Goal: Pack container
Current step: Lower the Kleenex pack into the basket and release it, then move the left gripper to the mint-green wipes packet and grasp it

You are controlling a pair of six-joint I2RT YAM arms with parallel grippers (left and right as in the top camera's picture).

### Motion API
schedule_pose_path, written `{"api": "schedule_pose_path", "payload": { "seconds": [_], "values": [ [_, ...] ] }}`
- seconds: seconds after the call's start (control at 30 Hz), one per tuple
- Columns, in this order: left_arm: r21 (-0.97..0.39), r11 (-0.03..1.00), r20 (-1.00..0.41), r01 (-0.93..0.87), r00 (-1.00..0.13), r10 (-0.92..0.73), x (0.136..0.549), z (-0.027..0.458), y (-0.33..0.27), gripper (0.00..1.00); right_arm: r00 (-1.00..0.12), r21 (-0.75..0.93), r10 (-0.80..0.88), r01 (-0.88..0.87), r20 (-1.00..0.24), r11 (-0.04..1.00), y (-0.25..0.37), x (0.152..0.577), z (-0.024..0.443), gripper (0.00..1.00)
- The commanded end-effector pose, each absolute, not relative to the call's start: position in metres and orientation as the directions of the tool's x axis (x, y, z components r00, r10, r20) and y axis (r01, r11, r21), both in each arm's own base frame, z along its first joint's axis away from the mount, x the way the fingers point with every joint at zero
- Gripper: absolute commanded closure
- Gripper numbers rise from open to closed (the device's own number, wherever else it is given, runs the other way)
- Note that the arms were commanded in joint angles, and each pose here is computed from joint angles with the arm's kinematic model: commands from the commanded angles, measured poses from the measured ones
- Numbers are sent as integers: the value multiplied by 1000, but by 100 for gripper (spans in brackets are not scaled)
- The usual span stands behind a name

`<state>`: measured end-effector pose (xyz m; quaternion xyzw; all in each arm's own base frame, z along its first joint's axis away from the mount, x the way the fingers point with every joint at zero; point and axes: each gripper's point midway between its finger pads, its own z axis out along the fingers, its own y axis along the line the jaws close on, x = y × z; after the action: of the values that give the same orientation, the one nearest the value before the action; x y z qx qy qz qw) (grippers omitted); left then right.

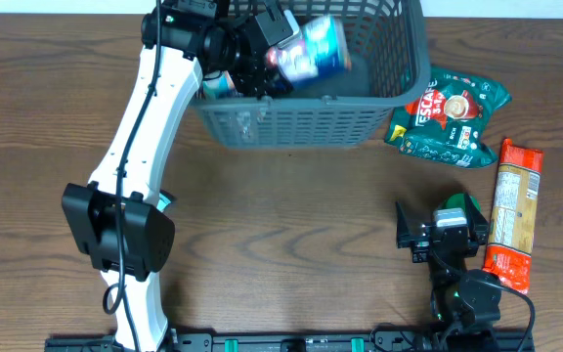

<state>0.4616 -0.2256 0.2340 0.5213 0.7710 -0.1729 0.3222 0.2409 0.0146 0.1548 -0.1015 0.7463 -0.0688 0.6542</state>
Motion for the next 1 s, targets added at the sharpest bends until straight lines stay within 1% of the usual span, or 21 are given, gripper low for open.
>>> {"api": "schedule_pose_path", "payload": {
  "seconds": [0.0,0.13,0.37,0.5,0.63,0.83,0.9,0.97],
  "values": [
    [46,391,-665,919,-263,698,462,224,-230,1,-123,-220,-225,-57,-967,974,14,241,154,1],
    [46,393,-667,919,-264,696,462,224,-231,1,-123,-220,-225,-57,-967,974,14,241,154,1],
    [59,455,-718,888,-279,638,475,244,-234,1,-123,-220,-225,-57,-967,974,14,241,154,1],
    [89,531,-746,843,-297,596,485,268,-230,1,-123,-220,-225,-57,-967,974,14,241,154,1],
    [132,624,-777,770,-311,548,492,304,-218,2,-123,-220,-225,-57,-967,974,14,241,154,1],
    [221,831,-827,510,-354,437,495,379,-167,1,-123,-220,-225,-57,-967,974,14,241,154,1],
    [224,895,-851,385,-370,372,491,405,-140,2,-123,-220,-225,-57,-967,974,14,241,154,1],
    [192,953,-878,233,-393,273,483,426,-107,1,-123,-220,-225,-57,-967,974,14,241,154,1]
  ]
}}
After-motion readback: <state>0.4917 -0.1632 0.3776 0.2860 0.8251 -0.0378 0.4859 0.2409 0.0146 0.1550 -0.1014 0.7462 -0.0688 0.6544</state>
